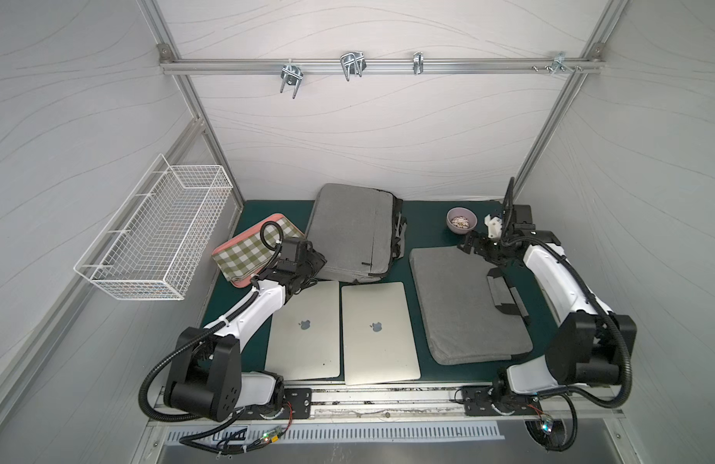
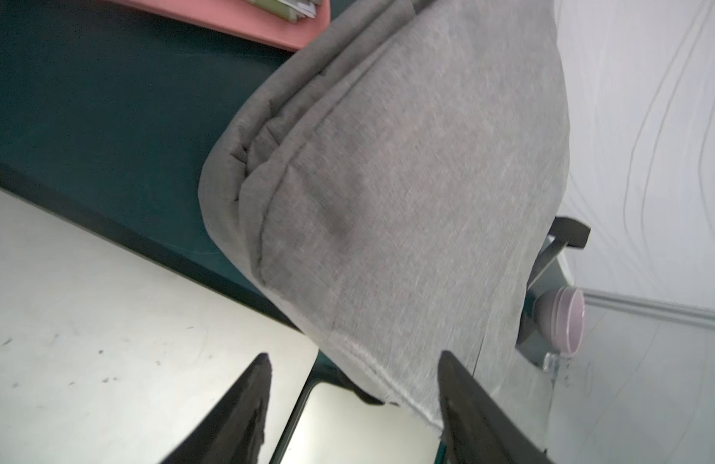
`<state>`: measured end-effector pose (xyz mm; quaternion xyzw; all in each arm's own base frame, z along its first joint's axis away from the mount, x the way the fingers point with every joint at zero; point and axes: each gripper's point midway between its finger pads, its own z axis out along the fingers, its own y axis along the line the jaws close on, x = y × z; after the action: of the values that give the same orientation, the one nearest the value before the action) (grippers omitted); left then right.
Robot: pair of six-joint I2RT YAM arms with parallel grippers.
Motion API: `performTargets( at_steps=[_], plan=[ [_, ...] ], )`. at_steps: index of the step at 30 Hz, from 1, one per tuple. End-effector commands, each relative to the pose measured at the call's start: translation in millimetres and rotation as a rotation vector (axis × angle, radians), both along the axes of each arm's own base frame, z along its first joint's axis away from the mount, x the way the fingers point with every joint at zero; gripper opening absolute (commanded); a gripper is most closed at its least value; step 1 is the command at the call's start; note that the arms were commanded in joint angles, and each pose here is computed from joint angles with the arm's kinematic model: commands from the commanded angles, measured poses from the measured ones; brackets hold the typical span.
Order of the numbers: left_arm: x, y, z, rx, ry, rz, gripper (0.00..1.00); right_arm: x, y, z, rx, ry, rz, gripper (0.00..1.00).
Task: Open the zippered laptop bag and take out the laptop
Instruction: Adjust the zippered laptop bag, then pick up the zippered laptop bag from the center of the board.
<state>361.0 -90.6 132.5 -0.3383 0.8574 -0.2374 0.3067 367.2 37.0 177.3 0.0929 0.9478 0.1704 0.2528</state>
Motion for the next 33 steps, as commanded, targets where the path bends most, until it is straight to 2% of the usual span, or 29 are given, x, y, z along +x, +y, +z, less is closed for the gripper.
performTargets(
  at_steps=[1, 6, 10, 12, 19, 24, 29, 33],
  plan=[
    [-9.7, -19.0, 29.1, 0.057, -0.052, -0.157, 0.73, -28.1, -46.8, -15.6, -0.098, 0.082, -0.119, 0.99],
    [-34.4, -55.2, 36.7, 0.032, -0.047, -0.281, 0.75, -52.6, -78.9, -49.2, -0.118, 0.16, -0.278, 0.98],
    [-49.8, -98.3, 42.8, 0.028, -0.067, -0.422, 0.75, -76.9, -106.5, -72.4, -0.243, 0.219, -0.355, 0.96],
    [-54.7, -117.3, 41.9, 0.04, -0.066, -0.484, 0.75, -86.2, -112.9, -80.7, -0.262, 0.238, -0.377, 0.95],
    [-65.8, -192.8, 31.2, -0.007, -0.086, -0.686, 0.72, -103.4, -123.3, -102.2, -0.166, 0.294, -0.5, 0.89],
    [-75.6, -248.8, 14.8, -0.063, -0.059, -0.808, 0.67, -124.0, -129.9, -116.8, -0.225, 0.362, -0.542, 0.84],
    [-88.1, -282.8, -4.8, -0.045, -0.022, -0.89, 0.66, -140.2, -141.3, -117.3, -0.267, 0.383, -0.607, 0.81],
    [-95.2, -295.3, -19.2, -0.027, 0.008, -0.93, 0.66, -151.0, -136.3, -117.7, -0.192, 0.401, -0.667, 0.79]
  ],
)
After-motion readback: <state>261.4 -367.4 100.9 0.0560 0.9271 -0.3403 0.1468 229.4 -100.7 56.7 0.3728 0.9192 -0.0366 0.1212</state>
